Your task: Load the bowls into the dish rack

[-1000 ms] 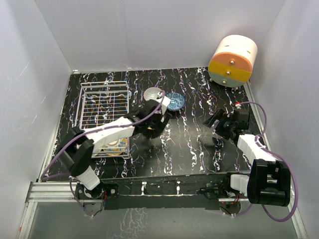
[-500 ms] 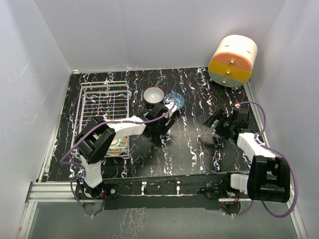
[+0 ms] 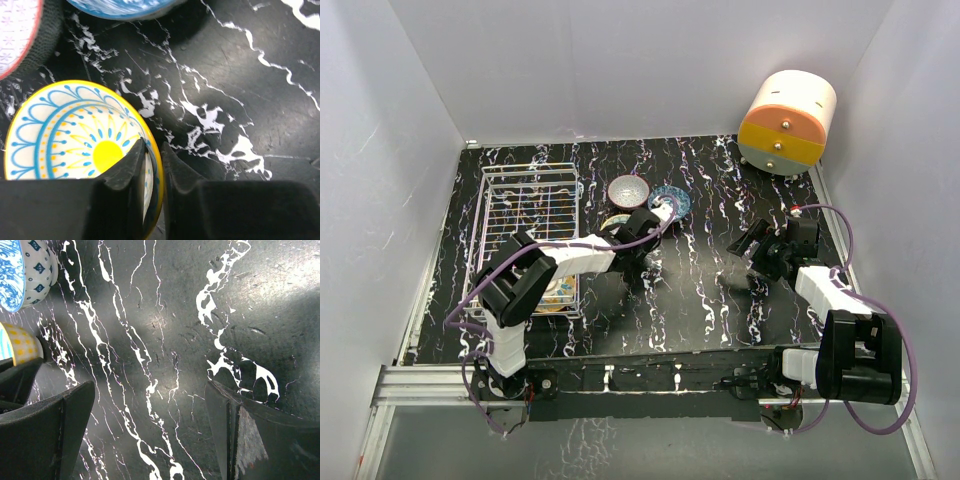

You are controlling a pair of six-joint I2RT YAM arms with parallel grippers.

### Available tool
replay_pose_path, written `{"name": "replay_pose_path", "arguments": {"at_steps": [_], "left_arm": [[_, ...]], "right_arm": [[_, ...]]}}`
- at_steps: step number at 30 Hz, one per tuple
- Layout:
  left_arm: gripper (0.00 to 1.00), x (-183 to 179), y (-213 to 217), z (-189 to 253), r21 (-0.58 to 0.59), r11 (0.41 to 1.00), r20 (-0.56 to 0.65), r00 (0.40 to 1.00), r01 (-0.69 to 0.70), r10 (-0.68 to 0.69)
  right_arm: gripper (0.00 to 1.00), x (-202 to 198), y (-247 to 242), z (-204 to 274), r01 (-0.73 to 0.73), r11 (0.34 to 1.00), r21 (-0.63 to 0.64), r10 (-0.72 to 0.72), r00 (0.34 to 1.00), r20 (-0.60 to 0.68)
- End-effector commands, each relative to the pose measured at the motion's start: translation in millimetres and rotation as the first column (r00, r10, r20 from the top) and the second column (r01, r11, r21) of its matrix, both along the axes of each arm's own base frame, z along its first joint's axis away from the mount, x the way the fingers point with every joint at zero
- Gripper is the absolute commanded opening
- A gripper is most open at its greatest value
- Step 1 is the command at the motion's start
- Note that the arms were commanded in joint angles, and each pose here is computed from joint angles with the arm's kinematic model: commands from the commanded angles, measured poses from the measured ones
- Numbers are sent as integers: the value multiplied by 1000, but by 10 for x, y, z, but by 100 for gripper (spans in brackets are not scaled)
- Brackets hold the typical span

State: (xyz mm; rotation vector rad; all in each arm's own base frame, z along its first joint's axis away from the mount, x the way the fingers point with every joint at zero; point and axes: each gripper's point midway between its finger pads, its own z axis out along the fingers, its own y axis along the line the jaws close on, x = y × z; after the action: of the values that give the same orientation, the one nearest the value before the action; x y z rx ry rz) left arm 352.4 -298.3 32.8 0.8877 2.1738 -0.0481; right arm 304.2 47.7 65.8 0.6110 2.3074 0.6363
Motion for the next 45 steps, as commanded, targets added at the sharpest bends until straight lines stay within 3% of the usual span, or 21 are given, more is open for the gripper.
{"name": "replay_pose_path", "arguments": {"at_steps": [1, 7, 13, 21, 23, 27, 30, 34, 40, 45], "left_arm": [[0, -88, 73, -150, 10, 1000, -34, 999, -14, 15], [0, -122, 39, -34, -28, 999, -45, 999, -19, 18], [0, -137, -167, 778, -240, 971, 10, 1000, -14, 17], [0, -292, -293, 2214, -589, 804, 117, 993, 76, -9], [0, -241, -138, 2399, -659, 751, 107, 994, 51, 26], [0, -167, 426, 2885, -826, 563, 103, 986, 12, 130], [0, -73, 879, 3029, -876, 482, 87, 970, -34, 226], [0, 59, 1392, 3060, -931, 353, 25, 948, -94, 317], [0, 267, 1891, 2789, -984, 63, -141, 938, -169, 317], [0, 348, 2107, 2674, -979, -79, -202, 927, -186, 315]], "right_arm": [[95, 195, -68, 217, 12, 1000, -23, -10, 996, 89], [95, 206, -85, 242, 16, 999, -30, -13, 995, 97], [95, 200, -100, 242, 20, 999, -33, -17, 995, 96], [95, 207, -92, 264, 20, 999, -26, -17, 995, 100], [95, 200, -87, 282, 19, 1000, -23, -16, 994, 105], [95, 190, -79, 297, 16, 1000, -21, -14, 994, 108], [95, 186, -69, 312, 9, 1000, -17, -7, 994, 106], [94, 172, -63, 344, 8, 1000, -16, -6, 994, 110], [94, 155, -37, 387, -1, 1000, -4, 1, 993, 117], [94, 155, -40, 455, -5, 1000, -12, 7, 992, 126]]}}
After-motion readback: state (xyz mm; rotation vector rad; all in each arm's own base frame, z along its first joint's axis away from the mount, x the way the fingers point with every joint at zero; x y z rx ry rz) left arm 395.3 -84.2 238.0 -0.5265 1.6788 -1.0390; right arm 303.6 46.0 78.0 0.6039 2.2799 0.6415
